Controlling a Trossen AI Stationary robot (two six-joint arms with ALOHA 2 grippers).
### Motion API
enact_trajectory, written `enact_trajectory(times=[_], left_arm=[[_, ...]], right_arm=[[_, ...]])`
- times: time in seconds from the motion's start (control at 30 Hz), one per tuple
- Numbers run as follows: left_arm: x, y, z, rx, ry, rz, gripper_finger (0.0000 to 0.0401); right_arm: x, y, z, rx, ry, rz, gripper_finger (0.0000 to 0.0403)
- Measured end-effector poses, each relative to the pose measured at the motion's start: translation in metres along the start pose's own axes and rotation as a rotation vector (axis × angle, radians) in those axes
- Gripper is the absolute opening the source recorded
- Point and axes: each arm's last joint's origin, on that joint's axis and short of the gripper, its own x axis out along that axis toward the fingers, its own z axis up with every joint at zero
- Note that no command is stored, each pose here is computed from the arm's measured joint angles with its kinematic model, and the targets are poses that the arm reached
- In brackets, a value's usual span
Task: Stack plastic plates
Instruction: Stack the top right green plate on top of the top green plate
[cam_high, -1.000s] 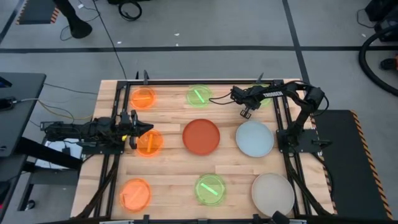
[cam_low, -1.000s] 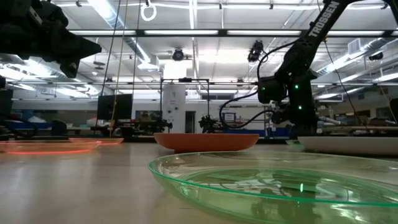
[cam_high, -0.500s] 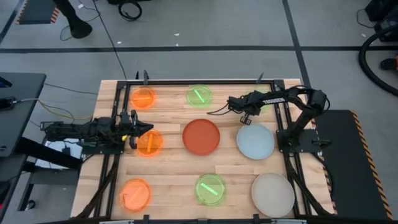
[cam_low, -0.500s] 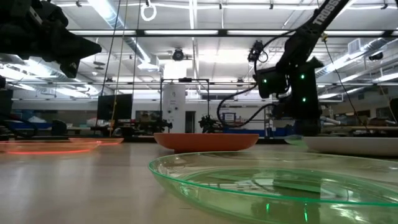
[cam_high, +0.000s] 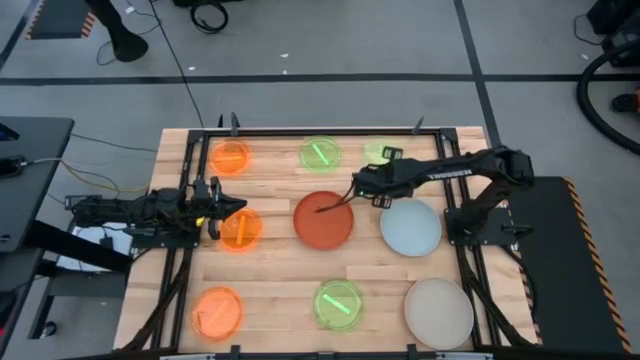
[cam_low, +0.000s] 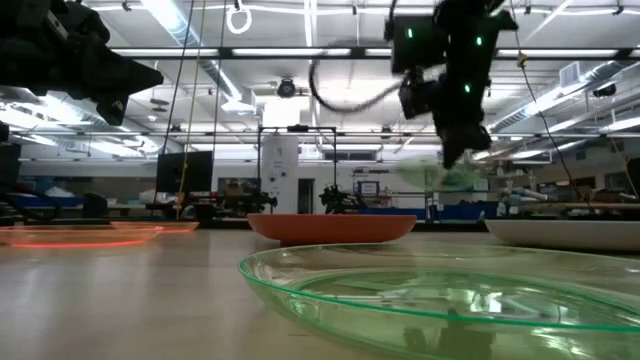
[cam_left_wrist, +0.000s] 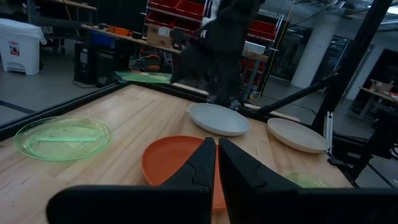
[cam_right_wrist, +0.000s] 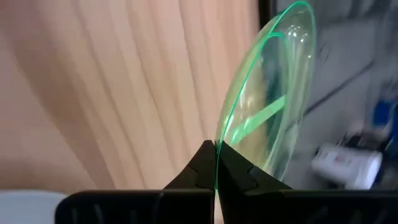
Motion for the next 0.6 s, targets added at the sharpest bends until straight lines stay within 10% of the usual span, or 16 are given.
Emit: enact_trajectory(times=[0.6], left_arm=[[0.000, 0.000, 0.000, 0.000, 0.000, 0.000, 0.0027]], right_arm=[[-0.088, 0.052, 0.037, -0.478, -0.537, -0.130, 0.0007]])
